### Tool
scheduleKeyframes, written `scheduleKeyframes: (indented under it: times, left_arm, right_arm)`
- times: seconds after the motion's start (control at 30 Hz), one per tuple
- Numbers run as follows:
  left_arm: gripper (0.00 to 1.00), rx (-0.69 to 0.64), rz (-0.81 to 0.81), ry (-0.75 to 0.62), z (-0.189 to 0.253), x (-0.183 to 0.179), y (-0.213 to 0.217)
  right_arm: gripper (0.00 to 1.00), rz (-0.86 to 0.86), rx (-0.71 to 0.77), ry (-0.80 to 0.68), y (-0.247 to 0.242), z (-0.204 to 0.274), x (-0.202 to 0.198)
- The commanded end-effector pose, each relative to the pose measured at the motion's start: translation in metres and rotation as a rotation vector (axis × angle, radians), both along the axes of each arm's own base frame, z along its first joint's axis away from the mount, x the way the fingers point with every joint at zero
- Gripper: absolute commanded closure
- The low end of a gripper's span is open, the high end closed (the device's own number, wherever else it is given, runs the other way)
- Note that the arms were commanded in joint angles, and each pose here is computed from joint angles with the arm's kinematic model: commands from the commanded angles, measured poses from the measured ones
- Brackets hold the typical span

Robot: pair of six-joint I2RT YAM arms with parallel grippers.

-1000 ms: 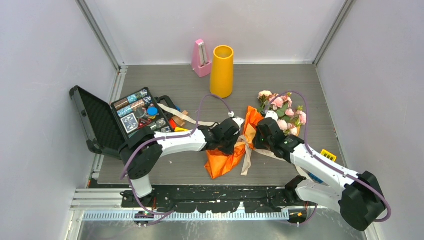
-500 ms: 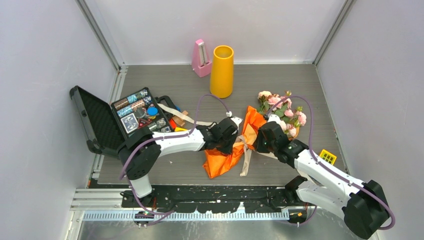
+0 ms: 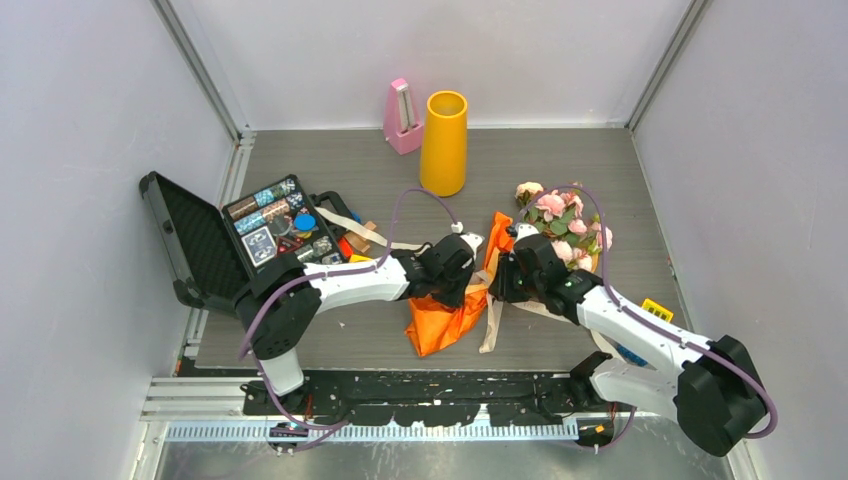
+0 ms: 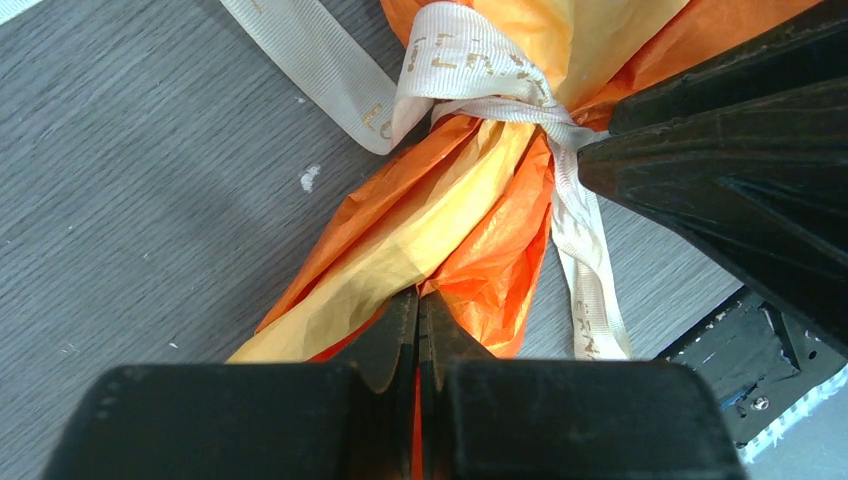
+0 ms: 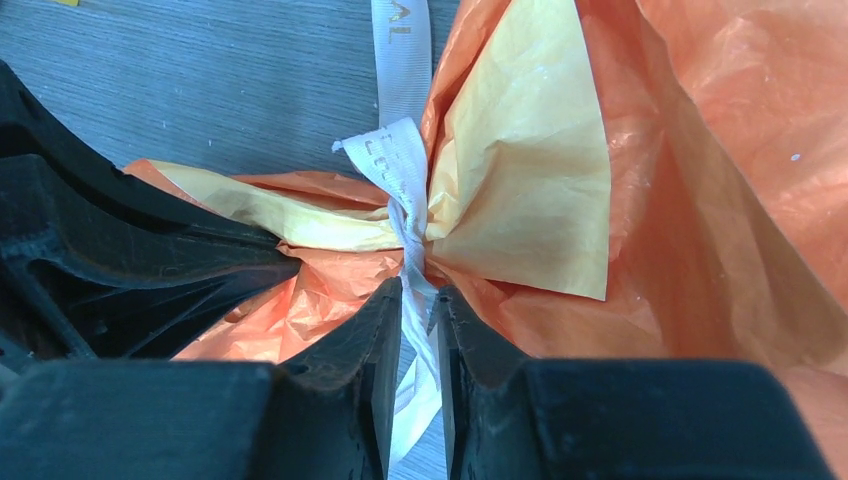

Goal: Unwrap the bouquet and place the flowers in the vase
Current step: Untie the ribbon from the wrapping paper.

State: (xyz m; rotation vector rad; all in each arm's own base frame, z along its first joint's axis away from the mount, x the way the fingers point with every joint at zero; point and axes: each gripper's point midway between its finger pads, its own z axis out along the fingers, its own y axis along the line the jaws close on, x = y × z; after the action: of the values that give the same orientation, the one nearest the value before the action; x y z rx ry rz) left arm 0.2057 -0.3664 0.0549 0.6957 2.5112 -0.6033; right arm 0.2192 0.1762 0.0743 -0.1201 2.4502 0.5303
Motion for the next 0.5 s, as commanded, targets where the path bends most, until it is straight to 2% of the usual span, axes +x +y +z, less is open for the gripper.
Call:
scheduleKeyframes:
  times: [0.0,0.23,0.37,0.47]
  left_arm:
    - [1.00,-0.041,-0.002,-0.001,0.0163,-0.0017,0.0006]
    - [1.00,-0.044,-0.004,0.002,0.0161,-0.0017,0.0001]
    - [1.00,-0.043,-0.004,0.003,0.0158,-0.0021,0.0007]
    - [1.00,-0.044,-0.003,0.002,0.0163,-0.0021,0.0007]
  right_arm:
    - [0.74,0.027,0.029,-0.078,0.0111,0.0195,0.0164]
    - [0.71,0.020,0.005,-0.078,0.0099,0.0133,0.0214]
    - [0.75,0.024,0.002,-0.077,0.0118,0.0112,0.0240]
    - [0.85,0.023,0.003,-0.076,0.0123,0.0108,0.0246]
